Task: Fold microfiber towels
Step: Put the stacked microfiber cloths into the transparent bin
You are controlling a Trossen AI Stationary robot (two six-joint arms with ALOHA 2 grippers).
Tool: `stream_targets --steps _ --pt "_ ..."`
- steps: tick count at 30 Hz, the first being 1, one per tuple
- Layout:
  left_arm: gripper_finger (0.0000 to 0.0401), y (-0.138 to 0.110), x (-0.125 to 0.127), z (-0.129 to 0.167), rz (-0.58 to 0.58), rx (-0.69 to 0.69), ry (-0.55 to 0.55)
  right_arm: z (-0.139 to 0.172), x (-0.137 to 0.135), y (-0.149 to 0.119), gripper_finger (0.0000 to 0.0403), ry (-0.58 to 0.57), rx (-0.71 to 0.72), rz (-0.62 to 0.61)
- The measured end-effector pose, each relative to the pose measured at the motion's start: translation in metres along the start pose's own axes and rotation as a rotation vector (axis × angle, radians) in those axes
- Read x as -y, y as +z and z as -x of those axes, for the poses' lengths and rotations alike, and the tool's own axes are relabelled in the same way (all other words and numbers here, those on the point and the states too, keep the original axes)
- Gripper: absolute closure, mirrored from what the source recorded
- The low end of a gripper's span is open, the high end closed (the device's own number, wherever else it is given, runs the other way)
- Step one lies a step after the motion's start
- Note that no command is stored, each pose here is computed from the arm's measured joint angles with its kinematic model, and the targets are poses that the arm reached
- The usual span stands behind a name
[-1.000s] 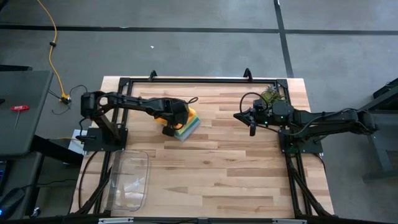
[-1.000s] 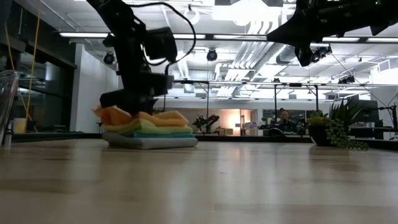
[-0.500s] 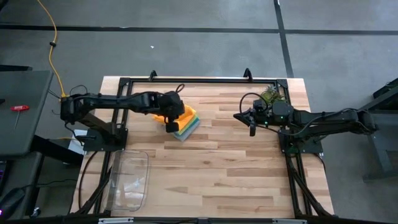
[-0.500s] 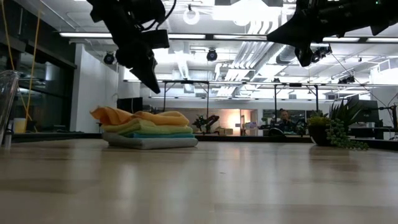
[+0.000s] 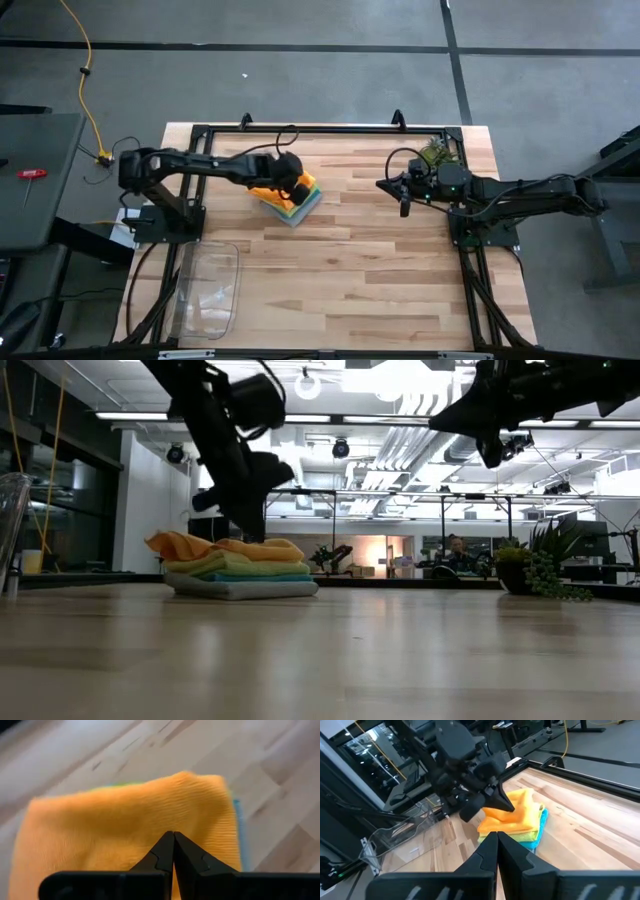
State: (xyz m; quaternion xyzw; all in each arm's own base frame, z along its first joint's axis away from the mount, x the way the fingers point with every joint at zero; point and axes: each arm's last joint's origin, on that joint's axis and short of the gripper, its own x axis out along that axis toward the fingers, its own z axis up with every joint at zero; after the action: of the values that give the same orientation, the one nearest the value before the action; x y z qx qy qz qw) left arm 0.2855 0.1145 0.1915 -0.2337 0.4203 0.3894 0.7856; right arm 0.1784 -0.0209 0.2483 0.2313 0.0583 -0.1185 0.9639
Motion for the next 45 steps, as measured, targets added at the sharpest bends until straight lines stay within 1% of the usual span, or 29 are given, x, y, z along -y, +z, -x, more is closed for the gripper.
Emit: stream_targets --steps 2,6,8,14,17,19,21,23,26,30,32,35,36,38,41,43,45 --pt "0.0401 -0.002 0.0 -0.004 0.041 -0.018 0.019 0.0 0.0 0.0 0.0403 -0.01 -0.002 0.002" --pt "0.0401 -0.006 -0.003 -0.011 0.065 -0.011 0.123 0.0 0.001 -0.001 0.0403 -0.021 -0.006 0.008" --pt "0.0401 -0.008 -0.005 -0.016 0.076 -0.026 0.154 0.0 0.001 -0.001 0.0403 -0.022 -0.01 0.009" --pt "0.0401 -0.018 -0.001 -0.038 0.05 -0.107 0.163 0.0 0.002 -0.003 0.0403 -0.029 -0.024 0.009" --pt "0.0401 -0.023 0.003 -0.05 0.009 -0.146 0.157 0.0 0.002 -0.003 0.0403 -0.03 -0.026 0.005" --pt "0.0401 -0.027 0.006 -0.055 -0.064 -0.164 0.155 0.0 0.002 -0.003 0.0403 -0.031 -0.027 0.005" --pt "0.0401 -0.03 0.01 -0.058 -0.176 -0.167 0.142 0.0 0.002 -0.003 0.0403 -0.031 -0.027 0.005" --pt "0.0401 -0.031 0.015 -0.057 -0.311 -0.156 0.115 0.0 0.002 -0.003 0.0403 -0.031 -0.027 0.001" --pt "0.0401 -0.032 0.025 -0.054 -0.543 -0.137 0.045 0.0 0.002 -0.003 0.0403 -0.032 -0.029 0.0" --pt "0.0401 -0.034 0.03 -0.051 -0.86 -0.154 -0.055 0.0 0.002 -0.003 0.0403 -0.033 -0.03 -0.022" --pt "0.0401 -0.035 0.03 -0.049 -0.986 -0.166 -0.105 0.0 0.002 -0.003 0.0403 -0.033 -0.031 -0.022" --pt "0.0401 -0.036 0.03 -0.049 -1.138 -0.162 -0.13 0.0 0.002 -0.003 0.0403 -0.04 -0.027 -0.022" --pt "0.0401 -0.035 0.029 -0.048 -1.167 -0.157 -0.133 0.0 0.003 -0.003 0.0403 -0.044 -0.024 -0.024" --pt "0.0401 -0.031 0.025 -0.047 -1.178 -0.146 -0.131 0.0 0.003 -0.003 0.0403 -0.055 -0.018 -0.034" --pt "0.0401 -0.025 0.019 -0.041 -1.142 -0.131 -0.132 0.0 0.003 -0.003 0.0403 -0.06 -0.016 -0.043" --pt "0.0401 -0.02 0.014 -0.03 -1.112 -0.117 -0.125 0.0 0.003 -0.003 0.0403 -0.06 -0.016 -0.043" --pt "0.0401 -0.013 0.011 -0.015 -1.077 -0.069 -0.117 0.0 0.003 -0.003 0.0403 -0.06 -0.016 -0.043"
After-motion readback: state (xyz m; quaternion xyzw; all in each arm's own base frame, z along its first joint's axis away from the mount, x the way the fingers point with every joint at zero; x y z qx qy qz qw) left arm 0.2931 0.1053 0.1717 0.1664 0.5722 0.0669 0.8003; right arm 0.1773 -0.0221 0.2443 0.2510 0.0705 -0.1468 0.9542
